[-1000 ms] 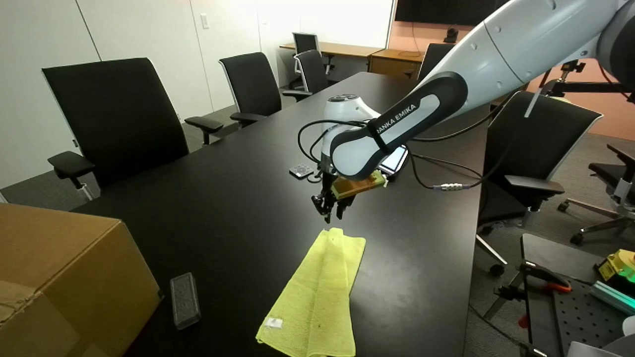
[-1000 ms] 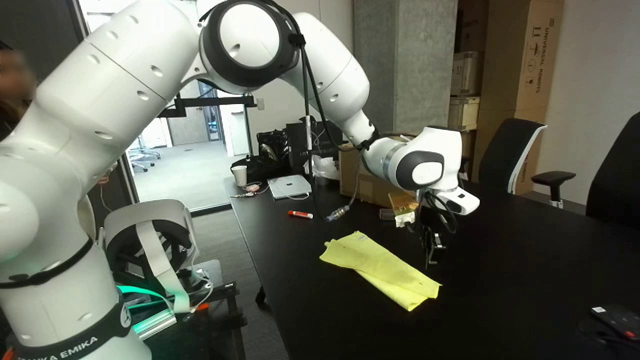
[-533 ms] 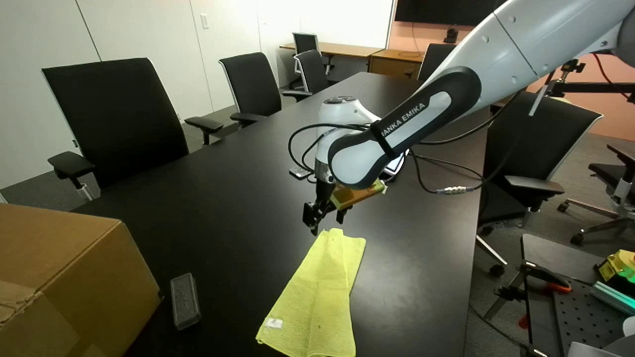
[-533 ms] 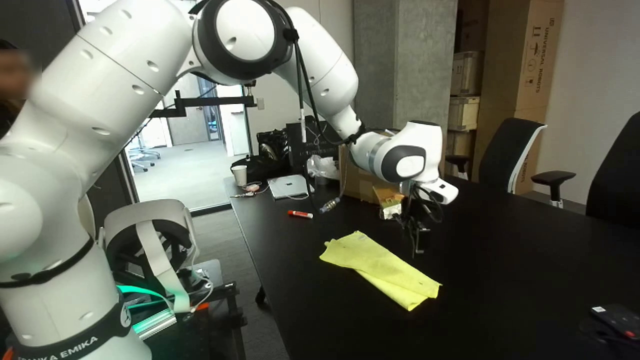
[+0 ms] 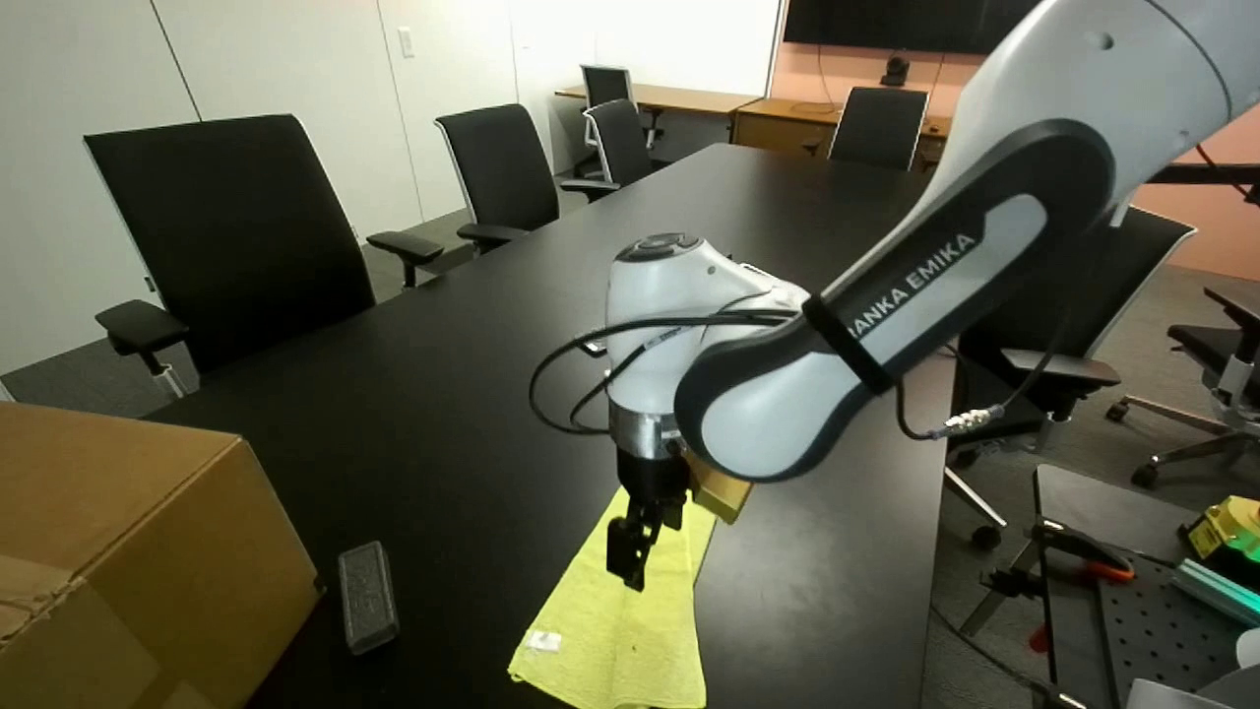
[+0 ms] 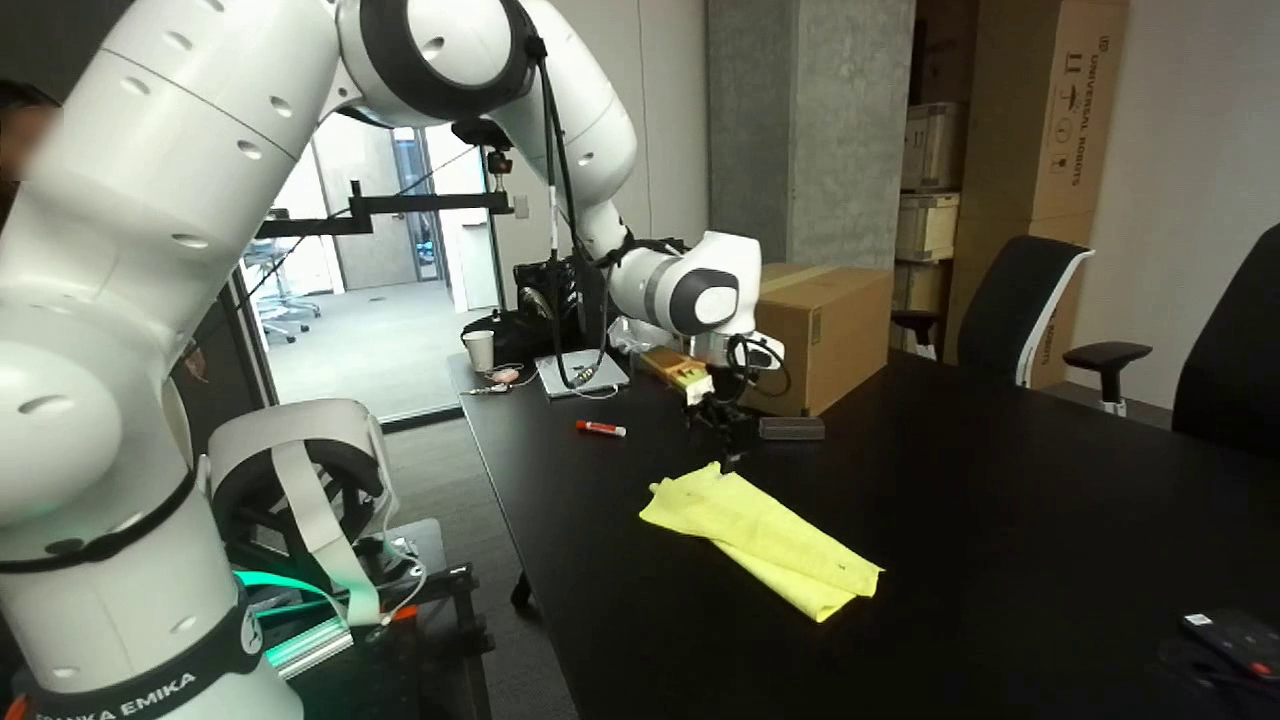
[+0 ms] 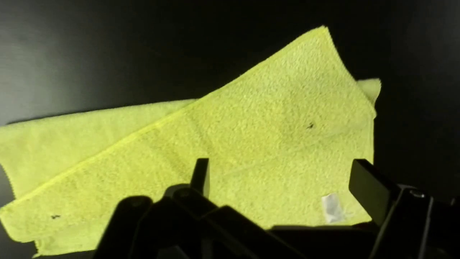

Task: Fold the towel in half

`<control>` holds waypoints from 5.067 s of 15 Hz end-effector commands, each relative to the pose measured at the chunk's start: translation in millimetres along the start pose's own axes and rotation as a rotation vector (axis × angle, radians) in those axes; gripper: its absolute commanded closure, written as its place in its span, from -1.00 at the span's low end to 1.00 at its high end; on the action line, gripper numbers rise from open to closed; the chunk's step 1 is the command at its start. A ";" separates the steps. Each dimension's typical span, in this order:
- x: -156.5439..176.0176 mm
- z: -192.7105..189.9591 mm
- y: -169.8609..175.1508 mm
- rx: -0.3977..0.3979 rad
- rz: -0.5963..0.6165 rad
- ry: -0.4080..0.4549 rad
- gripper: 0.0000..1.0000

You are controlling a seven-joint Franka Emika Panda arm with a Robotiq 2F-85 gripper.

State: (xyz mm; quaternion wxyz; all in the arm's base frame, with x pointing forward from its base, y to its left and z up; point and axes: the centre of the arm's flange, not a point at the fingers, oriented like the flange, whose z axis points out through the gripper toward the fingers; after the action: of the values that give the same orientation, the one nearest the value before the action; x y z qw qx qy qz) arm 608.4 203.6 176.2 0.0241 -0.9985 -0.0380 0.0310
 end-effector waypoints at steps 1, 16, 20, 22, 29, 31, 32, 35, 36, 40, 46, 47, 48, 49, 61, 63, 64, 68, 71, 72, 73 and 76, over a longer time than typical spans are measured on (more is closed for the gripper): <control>-23.5 6.3 -32.4 -0.034 -0.141 0.014 -1.00; -99.8 87.5 -84.5 -0.099 -0.386 -0.002 -1.00; -105.5 93.9 -98.6 -0.119 -0.423 -0.008 -1.00; -105.7 92.5 -102.8 -0.124 -0.437 0.000 -1.00; -99.4 94.0 -95.8 -0.096 -0.476 0.016 -1.00; -97.4 92.1 -91.2 -0.069 -0.507 0.016 -1.00; -96.3 91.9 -88.7 -0.052 -0.525 0.012 -1.00; -92.2 88.0 -82.4 -0.002 -0.576 0.015 -1.00; -89.8 88.4 -80.1 0.010 -0.587 0.016 -1.00; -83.5 87.3 -70.6 0.051 -0.608 0.014 -1.00; -83.7 93.4 -66.5 0.101 -0.596 -0.008 -1.00; -84.5 96.5 -67.7 0.101 -0.595 -0.011 -1.00; -87.1 98.6 -69.8 0.099 -0.597 -0.016 -1.00; -88.5 101.9 -71.1 0.096 -0.597 -0.020 -1.00; -75.7 105.4 -59.2 0.066 -0.584 0.005 -1.00; -71.8 106.6 -57.3 0.070 -0.579 0.006 -1.00; -70.8 107.3 -56.8 0.071 -0.578 0.005 -1.00; -68.6 113.4 -52.2 0.069 -0.570 -0.004 -1.00; -65.4 118.8 -46.8 0.068 -0.555 -0.013 -1.00; -64.5 119.8 -45.6 0.070 -0.550 -0.013 -1.00; -63.4 120.4 -44.8 0.072 -0.546 -0.014 -1.00; -61.0 119.8 -42.3 0.071 -0.533 -0.011 -1.00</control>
State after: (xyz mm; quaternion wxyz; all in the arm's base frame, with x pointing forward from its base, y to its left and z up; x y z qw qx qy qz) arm 527.9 248.5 67.5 0.0626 -0.9491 -0.3068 0.0331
